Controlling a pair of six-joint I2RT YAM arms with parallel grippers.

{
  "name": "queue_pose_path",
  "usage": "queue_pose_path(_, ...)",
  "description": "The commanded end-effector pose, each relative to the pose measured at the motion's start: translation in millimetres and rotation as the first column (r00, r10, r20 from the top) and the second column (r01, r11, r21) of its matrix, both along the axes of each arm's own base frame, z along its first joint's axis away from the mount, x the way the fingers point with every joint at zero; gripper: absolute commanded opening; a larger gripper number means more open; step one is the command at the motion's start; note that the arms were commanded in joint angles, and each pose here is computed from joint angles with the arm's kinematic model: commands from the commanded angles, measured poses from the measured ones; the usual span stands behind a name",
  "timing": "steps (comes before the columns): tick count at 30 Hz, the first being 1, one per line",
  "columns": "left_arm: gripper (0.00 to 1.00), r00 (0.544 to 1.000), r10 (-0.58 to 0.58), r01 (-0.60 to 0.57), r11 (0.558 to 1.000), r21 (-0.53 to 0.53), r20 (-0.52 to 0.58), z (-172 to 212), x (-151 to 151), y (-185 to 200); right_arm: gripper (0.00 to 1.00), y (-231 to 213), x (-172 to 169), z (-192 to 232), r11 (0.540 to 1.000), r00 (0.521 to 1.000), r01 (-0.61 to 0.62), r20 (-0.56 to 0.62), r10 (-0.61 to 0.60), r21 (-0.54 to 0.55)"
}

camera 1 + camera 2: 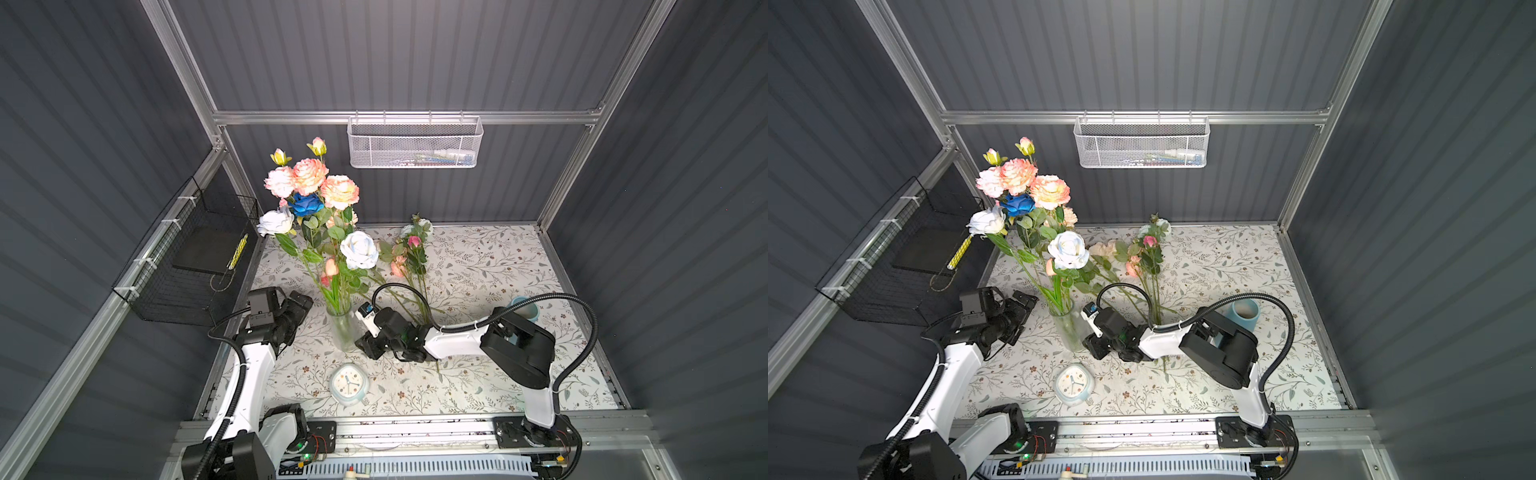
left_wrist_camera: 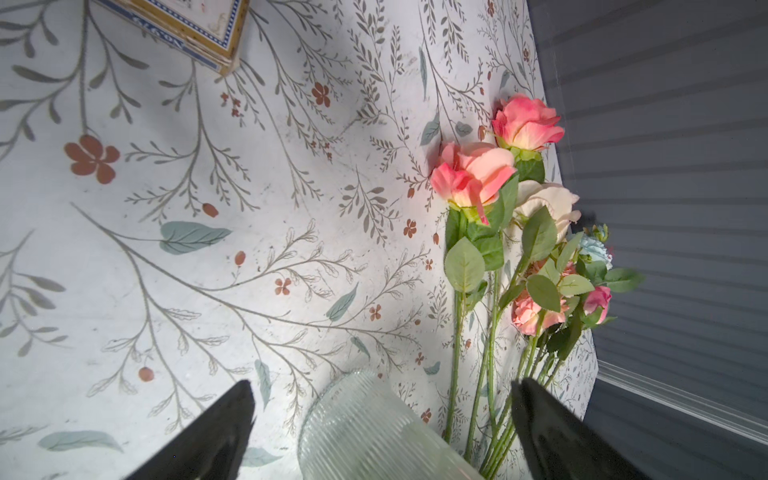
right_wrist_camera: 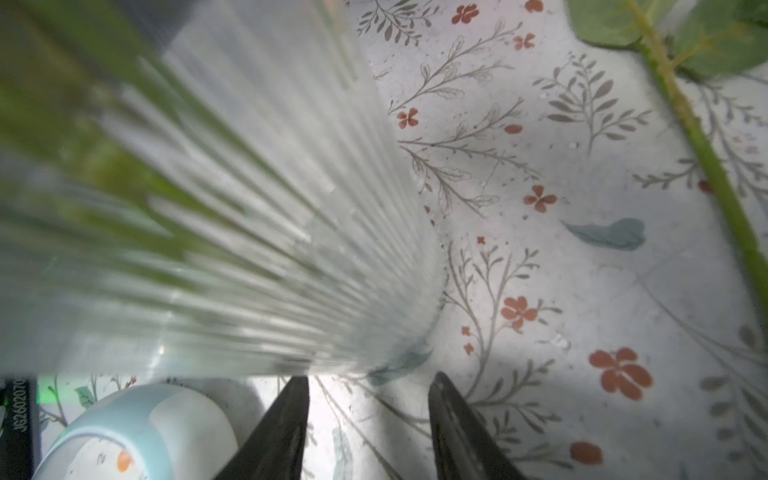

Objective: Arrange the flowers into the vase

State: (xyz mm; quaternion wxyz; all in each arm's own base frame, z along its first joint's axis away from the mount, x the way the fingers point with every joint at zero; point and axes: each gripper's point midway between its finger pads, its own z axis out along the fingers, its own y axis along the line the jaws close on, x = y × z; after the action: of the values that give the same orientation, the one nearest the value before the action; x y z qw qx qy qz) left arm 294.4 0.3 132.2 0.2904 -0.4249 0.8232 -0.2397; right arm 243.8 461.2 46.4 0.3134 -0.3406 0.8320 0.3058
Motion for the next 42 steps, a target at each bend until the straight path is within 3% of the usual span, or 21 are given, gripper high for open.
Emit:
queue_pose_path(1,0.99,0.999,-0.01,0.01,1.0,0.0,-0.04,-10,-10,1,0.49,6,13,2,1.0,1.0,0.002,0.015,-0.002,0.002)
queue_pose_path(22,0.98,0.989,0.078,-0.073,0.996,0.044,-0.126,-9,-60,10,0.49,53,65,0,1.0,1.0,-0.017,0.005,0.017,0.024)
queue_pose_path(42,0.97,0.988,0.059,-0.05,0.997,0.061,-0.144,-10,-68,9,0.49,93,108,0,0.998,0.999,-0.013,-0.03,0.015,0.06)
